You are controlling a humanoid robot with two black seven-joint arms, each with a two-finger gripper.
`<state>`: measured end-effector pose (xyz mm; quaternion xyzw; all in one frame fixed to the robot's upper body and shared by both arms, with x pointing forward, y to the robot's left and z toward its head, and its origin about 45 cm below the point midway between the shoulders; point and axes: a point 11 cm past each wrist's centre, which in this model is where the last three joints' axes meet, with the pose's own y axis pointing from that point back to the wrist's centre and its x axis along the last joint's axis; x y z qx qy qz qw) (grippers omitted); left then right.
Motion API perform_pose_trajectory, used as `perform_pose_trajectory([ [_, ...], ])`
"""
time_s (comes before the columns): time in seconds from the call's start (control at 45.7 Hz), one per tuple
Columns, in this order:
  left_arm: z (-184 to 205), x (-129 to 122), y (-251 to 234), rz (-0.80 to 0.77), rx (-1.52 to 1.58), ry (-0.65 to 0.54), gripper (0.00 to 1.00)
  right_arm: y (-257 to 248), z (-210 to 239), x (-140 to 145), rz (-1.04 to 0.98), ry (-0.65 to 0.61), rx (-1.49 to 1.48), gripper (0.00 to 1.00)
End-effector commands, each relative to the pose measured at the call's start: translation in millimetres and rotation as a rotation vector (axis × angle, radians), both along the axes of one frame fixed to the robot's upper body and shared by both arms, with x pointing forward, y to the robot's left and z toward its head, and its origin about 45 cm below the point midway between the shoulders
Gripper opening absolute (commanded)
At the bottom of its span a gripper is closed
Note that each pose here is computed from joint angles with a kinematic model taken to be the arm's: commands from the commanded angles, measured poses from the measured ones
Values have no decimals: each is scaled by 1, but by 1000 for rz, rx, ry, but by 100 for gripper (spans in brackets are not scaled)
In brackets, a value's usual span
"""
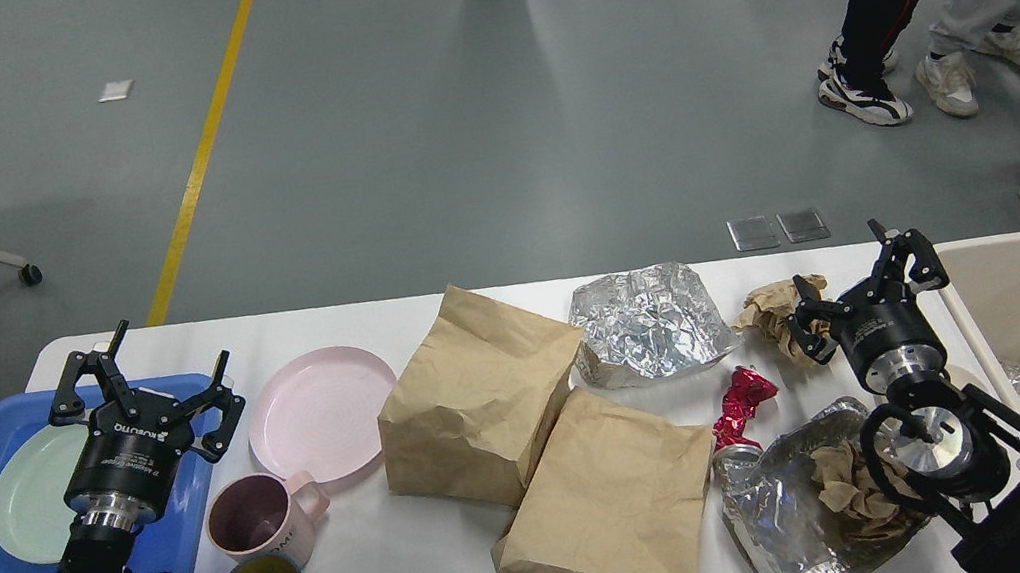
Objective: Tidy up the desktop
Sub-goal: 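Raise the left gripper up off the blue tray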
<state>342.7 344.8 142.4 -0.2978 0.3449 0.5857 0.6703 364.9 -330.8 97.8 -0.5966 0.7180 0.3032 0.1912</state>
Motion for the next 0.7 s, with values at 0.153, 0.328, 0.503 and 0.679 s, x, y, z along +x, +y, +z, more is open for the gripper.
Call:
perform_pose_trajectory([
  [0.153,0,-3,7,6,4,2,97,0,0,0,0,0,0,100],
  [0.328,5,-2,18,14,36,-1,97,0,-1,-1,0,2,0,100],
  [0.503,14,-1,33,-5,110,-1,97,0,0,0,0,0,0,100],
  [0.679,30,9,41,-156,330,45,97,0,-1,-1,-1,3,-1,100],
])
